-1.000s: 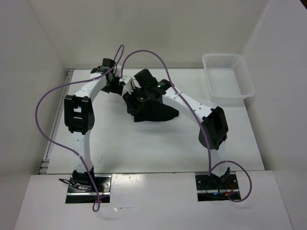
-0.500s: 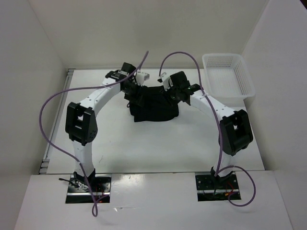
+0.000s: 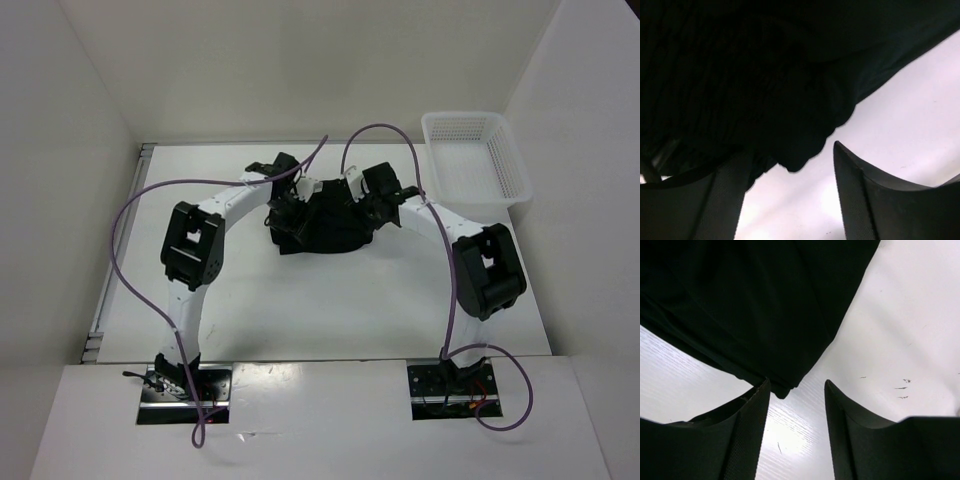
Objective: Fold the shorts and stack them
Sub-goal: Fold the shorts
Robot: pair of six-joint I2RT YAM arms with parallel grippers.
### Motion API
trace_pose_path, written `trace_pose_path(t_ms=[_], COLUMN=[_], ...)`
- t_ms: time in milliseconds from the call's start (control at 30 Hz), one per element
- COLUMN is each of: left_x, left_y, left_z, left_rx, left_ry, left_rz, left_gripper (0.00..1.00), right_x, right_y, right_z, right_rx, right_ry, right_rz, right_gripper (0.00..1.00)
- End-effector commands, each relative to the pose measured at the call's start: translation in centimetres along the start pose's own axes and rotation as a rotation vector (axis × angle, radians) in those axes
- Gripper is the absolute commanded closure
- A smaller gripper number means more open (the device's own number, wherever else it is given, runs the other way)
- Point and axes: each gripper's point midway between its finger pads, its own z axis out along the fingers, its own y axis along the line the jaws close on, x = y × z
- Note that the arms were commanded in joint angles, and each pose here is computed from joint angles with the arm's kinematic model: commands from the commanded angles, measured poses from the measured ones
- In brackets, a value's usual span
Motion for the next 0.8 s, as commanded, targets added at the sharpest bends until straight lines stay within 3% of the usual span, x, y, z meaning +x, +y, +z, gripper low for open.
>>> trace_pose_path(t_ms=[0,33,167,200,300,400,533,567,667,700,767], left_x=[-1.3,-1.6,-2.1,-2.1,-2.6,-3.3,-4.4,-4.2,-2.9,-2.3,-0.8], left_y=[-0.1,-0.3,-0.3,-0.3,-0.4,-0.4,-1.2,-1.6,-1.9,-1.4,-1.0], left_z=[1.1,1.0,1.0,1.0,-0.1,-2.3,-6.8,-8.1,-8.7,-8.8,-7.7], left_rx=[0.018,0.027,0.026,0.026,0.015,-0.001,0.007,0.006,0.009,-0.006,-0.014], left_ry=[-0.015,-0.024,-0.034,-0.034,-0.058,-0.105,-0.179,-0.189,-0.161,-0.154,-0.105], left_rz=[0.014,0.017,0.021,0.021,0.029,0.034,0.04,0.043,0.033,0.021,0.004], left_gripper=[0.29,0.32,0.67,0.82,0.99,1.0,1.0,1.0,0.99,0.98,0.98], right_x=[-0.5,-0.2,0.5,0.5,1.1,1.7,3.2,3.3,3.5,3.6,3.7], right_y=[-0.5,-0.2,1.2,1.2,1.4,1.8,2.7,2.8,2.6,2.6,2.3], right_z=[0.3,0.4,1.1,1.1,1.8,2.5,3.4,3.9,4.8,5.1,5.1], right_rx=[0.022,0.009,-0.07,-0.07,-0.076,-0.097,-0.141,-0.142,-0.119,-0.119,-0.108], right_ry=[-0.037,-0.032,-0.016,-0.016,0.0,0.016,0.054,0.058,0.062,0.063,0.066], right_rz=[-0.027,-0.027,-0.037,-0.037,-0.046,-0.056,-0.06,-0.049,-0.031,-0.031,-0.04], right_gripper=[0.46,0.45,0.43,0.43,0.41,0.35,0.35,0.39,0.65,0.81,0.95])
